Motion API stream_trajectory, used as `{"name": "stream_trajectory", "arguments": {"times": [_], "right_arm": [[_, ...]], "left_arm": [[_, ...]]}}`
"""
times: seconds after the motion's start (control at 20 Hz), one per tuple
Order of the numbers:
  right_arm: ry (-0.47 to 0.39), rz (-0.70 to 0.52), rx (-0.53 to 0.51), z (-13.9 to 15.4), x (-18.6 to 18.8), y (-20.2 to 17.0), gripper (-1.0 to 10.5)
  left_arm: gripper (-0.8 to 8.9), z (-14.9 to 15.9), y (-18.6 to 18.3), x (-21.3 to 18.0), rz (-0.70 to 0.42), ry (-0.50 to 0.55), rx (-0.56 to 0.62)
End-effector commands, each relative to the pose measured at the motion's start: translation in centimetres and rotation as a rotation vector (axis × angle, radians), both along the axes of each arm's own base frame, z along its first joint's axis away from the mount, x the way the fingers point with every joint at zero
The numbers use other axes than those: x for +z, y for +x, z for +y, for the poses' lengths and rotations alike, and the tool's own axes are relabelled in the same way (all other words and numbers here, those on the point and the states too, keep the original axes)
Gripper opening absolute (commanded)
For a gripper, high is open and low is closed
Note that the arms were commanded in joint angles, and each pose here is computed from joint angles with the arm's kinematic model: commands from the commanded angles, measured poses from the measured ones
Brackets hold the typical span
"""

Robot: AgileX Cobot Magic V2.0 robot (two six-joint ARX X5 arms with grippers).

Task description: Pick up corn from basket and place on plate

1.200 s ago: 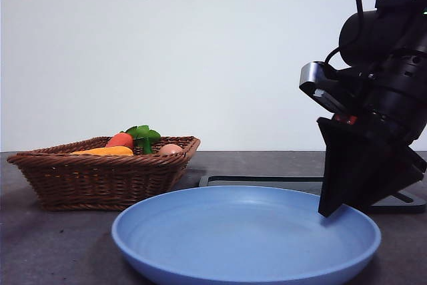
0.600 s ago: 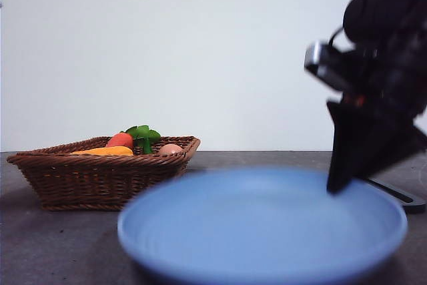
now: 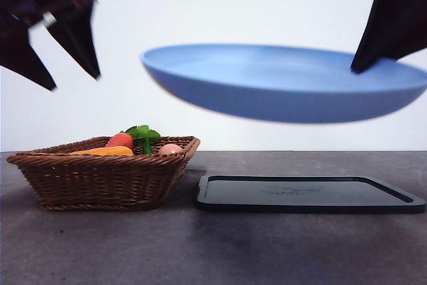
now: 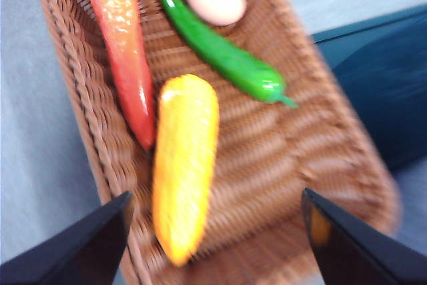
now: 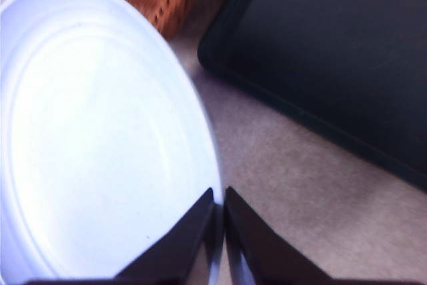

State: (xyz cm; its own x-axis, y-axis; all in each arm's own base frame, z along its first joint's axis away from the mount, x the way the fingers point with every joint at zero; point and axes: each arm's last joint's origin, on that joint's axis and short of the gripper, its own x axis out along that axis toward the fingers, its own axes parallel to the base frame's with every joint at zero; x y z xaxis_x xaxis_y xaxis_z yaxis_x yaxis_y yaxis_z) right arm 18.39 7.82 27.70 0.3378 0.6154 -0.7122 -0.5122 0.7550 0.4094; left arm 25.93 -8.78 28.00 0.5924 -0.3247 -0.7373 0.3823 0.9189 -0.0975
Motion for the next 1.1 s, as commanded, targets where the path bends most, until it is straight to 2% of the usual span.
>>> {"name": "stream_trajectory", "arguments": {"times": [0.05, 0.3, 0.55, 0.8, 0.85, 1.0, 1.1], "right_arm": [[0.031, -0.040, -0.019, -0.3, 1.3, -0.4, 0.0], [0.044, -0.073, -0.036, -0.8, 1.9, -1.0, 0.0], [0.045, -0.076, -0.036, -0.8, 1.9, -0.9, 0.0], [0.045, -0.076, -0.036, -0.8, 1.9, -0.9, 0.0], [0.045, -0.076, -0.035, -0.8, 1.9, -0.9, 0.0], [0.045, -0.076, -0.035, -0.8, 1.9, -0.9, 0.0], [0.044, -0.076, -0.035, -0.8, 1.9, -0.9, 0.0]], "left_arm": [[4.09, -1.6, 2.5, -0.8, 0.001, 0.098, -0.028], [4.05, -4.4, 6.3, -4.6, 0.079, 0.251, -0.034], [4.05, -5.5, 7.0, -7.4, 0.110, 0.389, -0.005], [4.02, -5.9, 7.2, -8.7, 0.144, 0.410, -0.015], [3.90, -6.1, 7.1, -8.7, 0.141, 0.409, -0.019], [2.51, -6.3, 6.9, -8.7, 0.150, 0.408, -0.019], [2.02, -6.3, 6.8, -8.8, 0.168, 0.403, -0.002]]}}
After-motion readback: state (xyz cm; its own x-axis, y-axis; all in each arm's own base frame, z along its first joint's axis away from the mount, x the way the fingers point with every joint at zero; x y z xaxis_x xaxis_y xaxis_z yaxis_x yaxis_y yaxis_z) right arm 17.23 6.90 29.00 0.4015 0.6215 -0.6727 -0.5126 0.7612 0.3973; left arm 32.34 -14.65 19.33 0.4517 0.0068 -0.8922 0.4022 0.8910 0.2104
